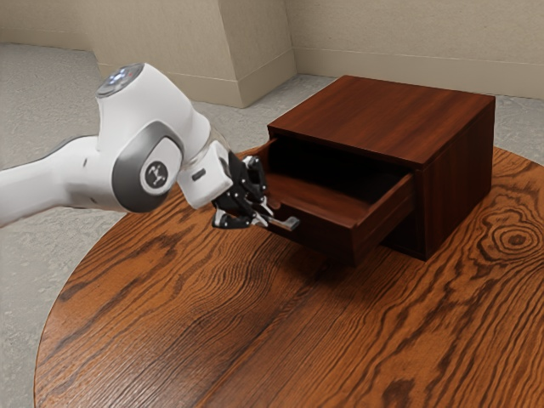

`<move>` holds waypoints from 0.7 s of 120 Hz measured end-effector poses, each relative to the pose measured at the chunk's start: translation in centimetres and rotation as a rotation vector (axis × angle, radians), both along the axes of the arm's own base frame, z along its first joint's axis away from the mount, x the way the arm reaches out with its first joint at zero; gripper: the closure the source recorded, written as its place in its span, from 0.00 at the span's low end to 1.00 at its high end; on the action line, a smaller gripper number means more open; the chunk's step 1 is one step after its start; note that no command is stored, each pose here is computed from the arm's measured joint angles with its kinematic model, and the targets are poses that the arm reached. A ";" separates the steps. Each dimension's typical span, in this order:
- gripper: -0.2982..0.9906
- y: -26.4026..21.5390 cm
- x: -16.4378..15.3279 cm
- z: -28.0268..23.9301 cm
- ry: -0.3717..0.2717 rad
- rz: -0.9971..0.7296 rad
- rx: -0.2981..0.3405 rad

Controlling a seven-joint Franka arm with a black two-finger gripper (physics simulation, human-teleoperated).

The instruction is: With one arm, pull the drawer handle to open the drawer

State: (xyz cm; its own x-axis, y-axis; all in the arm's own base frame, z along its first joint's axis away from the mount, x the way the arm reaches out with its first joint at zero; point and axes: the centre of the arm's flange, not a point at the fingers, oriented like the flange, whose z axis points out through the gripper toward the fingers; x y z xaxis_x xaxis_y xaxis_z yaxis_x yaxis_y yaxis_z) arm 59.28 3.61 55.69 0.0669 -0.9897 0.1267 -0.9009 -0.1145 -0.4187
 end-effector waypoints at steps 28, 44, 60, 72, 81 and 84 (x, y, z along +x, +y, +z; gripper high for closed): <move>0.75 0.3 -1.7 0.3 -0.002 0.014 -0.001; 0.75 0.4 -2.7 0.4 -0.005 0.022 -0.002; 0.76 0.3 -3.8 0.6 -0.012 0.026 -0.001; 0.71 0.2 -5.5 3.6 -0.060 0.027 0.002; 0.58 -0.2 -9.1 10.3 -0.152 0.021 0.006; 0.54 -0.3 -10.3 12.5 -0.174 0.021 0.005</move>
State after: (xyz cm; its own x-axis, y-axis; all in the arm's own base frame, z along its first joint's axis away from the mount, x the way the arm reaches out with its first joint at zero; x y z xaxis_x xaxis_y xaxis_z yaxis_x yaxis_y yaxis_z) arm 48.98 3.35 68.16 0.0653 -0.9890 0.1329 -0.8124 -0.1300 -0.5684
